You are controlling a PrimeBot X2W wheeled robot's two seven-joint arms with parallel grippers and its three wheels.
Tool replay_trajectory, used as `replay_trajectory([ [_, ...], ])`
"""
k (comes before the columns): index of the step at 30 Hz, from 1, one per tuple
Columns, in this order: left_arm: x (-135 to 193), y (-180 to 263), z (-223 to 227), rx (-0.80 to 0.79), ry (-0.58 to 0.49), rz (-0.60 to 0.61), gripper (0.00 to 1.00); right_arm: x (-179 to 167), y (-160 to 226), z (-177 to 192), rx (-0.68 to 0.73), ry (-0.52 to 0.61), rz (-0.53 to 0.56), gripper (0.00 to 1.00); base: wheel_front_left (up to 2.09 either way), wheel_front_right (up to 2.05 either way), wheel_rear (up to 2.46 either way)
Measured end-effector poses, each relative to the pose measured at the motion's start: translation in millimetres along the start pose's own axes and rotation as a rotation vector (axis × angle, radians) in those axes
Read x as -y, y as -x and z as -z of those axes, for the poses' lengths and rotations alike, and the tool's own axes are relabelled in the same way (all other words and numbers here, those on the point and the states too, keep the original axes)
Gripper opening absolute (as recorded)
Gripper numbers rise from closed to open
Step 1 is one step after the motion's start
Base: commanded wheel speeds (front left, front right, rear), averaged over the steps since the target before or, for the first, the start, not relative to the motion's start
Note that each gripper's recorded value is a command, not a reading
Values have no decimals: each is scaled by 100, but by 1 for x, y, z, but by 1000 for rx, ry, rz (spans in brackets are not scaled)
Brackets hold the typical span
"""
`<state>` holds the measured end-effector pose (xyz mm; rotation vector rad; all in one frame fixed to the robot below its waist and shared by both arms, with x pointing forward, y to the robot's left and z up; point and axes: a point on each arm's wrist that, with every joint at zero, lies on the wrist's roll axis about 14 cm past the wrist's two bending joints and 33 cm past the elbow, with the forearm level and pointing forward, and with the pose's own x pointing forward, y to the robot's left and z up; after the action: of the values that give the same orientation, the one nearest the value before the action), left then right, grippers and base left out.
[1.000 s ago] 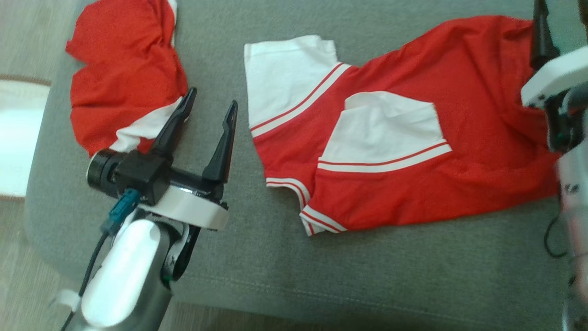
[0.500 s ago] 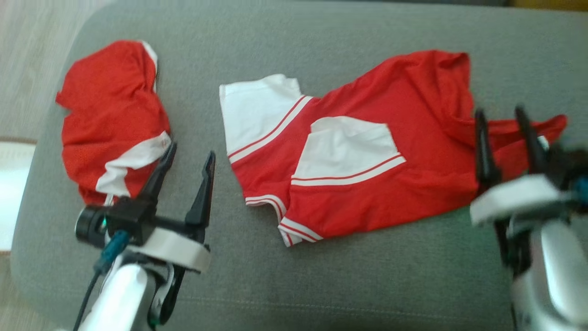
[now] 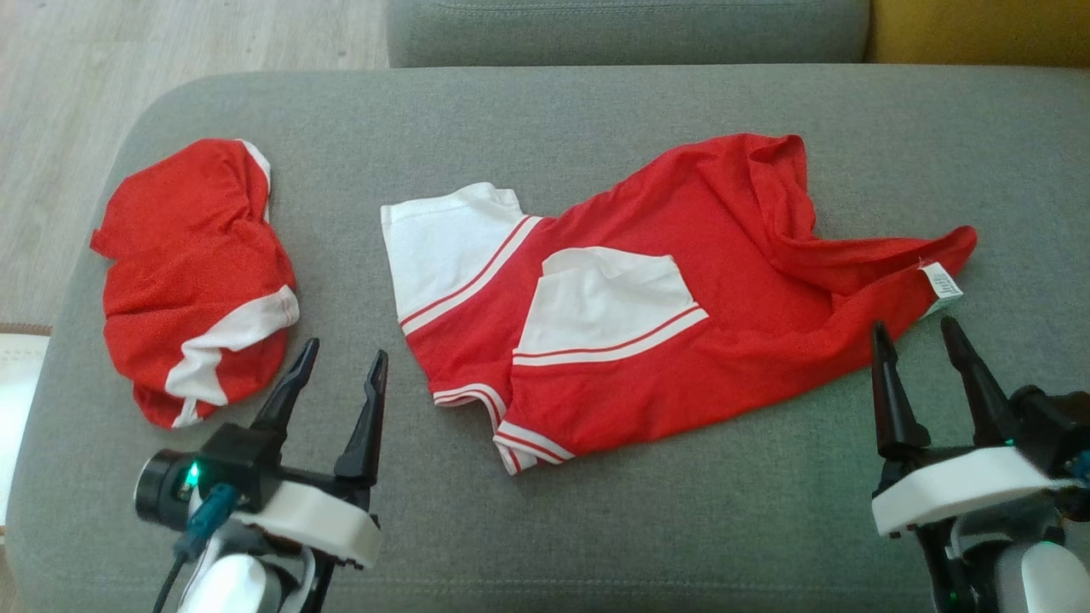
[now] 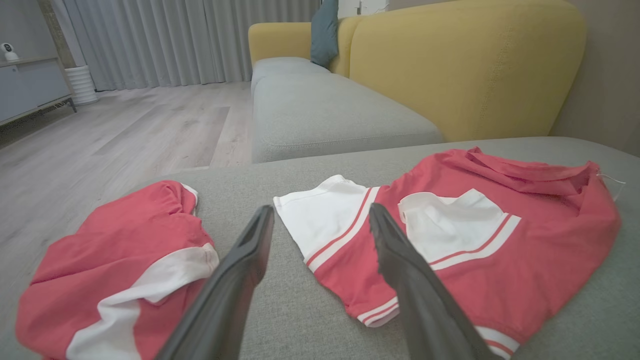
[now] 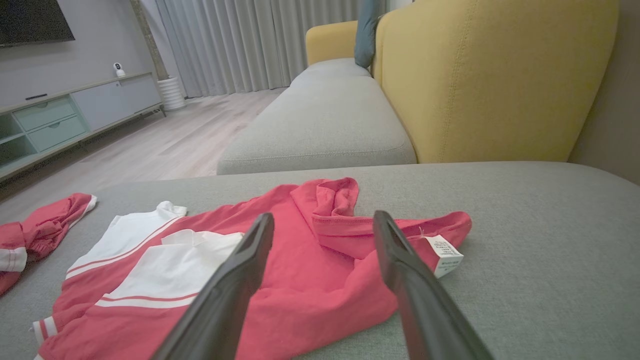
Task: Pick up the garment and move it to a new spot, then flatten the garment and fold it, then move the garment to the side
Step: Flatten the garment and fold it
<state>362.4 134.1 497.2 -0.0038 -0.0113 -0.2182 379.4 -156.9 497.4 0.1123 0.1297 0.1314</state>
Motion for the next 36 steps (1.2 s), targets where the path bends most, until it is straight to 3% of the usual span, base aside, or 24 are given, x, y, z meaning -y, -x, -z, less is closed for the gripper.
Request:
replay_trajectory([
  [14, 1, -5, 4, -23, -5, 9, 100, 2, -2, -2, -8, -7, 3, 100, 0, 0, 0],
  [21, 34, -48, 2, -72, 63, 159, 100, 1, -11, 10, -43, -18, -1, 100, 0, 0, 0],
  [27, 83, -101, 18, -218, 133, 335, 100, 6, -18, 20, -71, -25, 11, 100, 0, 0, 0],
  [36, 104, -131, 72, -500, 134, 415, 100, 23, -15, 27, -79, -54, 64, 100, 0, 0, 0],
])
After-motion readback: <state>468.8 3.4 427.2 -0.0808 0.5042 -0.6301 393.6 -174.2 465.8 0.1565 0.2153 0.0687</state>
